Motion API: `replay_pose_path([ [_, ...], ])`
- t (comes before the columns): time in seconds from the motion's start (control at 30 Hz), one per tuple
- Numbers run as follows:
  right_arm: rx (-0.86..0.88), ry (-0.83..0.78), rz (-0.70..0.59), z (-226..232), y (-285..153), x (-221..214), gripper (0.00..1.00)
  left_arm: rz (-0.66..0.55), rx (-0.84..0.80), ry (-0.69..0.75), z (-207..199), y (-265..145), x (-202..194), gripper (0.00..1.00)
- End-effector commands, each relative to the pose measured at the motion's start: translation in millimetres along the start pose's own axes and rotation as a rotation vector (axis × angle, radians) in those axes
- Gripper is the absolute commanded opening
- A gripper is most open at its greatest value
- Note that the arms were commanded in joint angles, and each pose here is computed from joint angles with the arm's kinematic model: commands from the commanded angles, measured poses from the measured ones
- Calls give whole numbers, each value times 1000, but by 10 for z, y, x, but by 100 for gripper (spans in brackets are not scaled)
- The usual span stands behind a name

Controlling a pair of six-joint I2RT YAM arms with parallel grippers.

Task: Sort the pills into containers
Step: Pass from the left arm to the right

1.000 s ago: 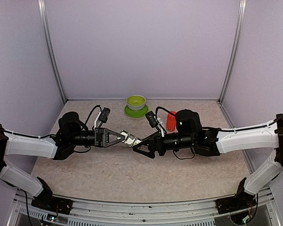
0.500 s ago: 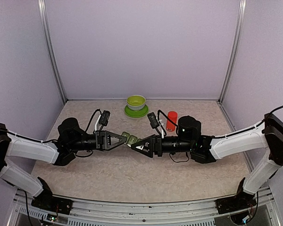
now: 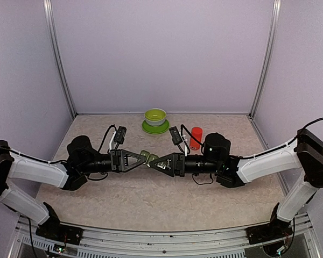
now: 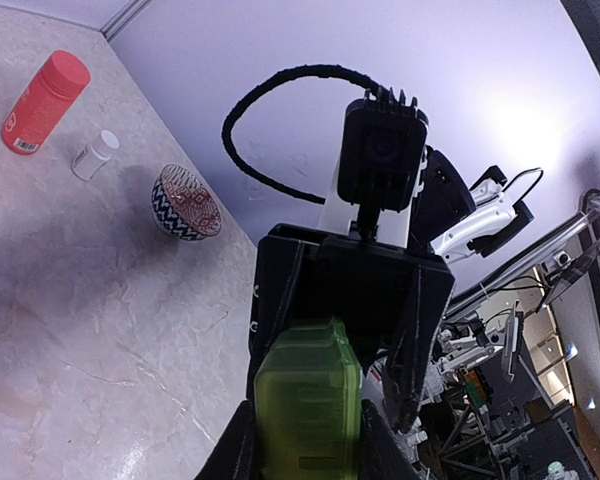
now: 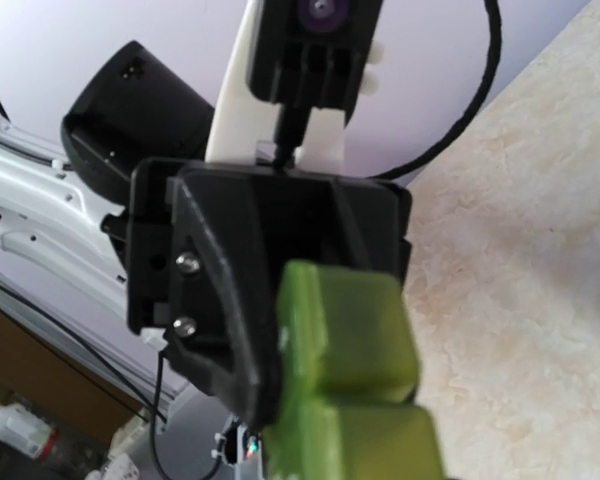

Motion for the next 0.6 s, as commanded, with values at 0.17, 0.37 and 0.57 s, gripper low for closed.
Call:
replay_pose_path([
  [0.17,40,5,-38,49,-45,54,41,-23,8,31,-13,-15,-3,22],
  [0.37,50,36,-32,33,-38,40,21,-17,19,37,-1,-17,-26,28],
  [0.57,70,88,-19,33,-36,43,18,-11,8,78,-55,-33,-37,75],
])
Point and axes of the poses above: each gripper's point midway between its finger pads, its own y axis out along the fingers, its own z axis along the line the jaws close on, x = y × z, the point moved 10 cm from there along -y, back along the fingers, and after that the axes turned 7 degrees about -y, right-handed, at the moved point
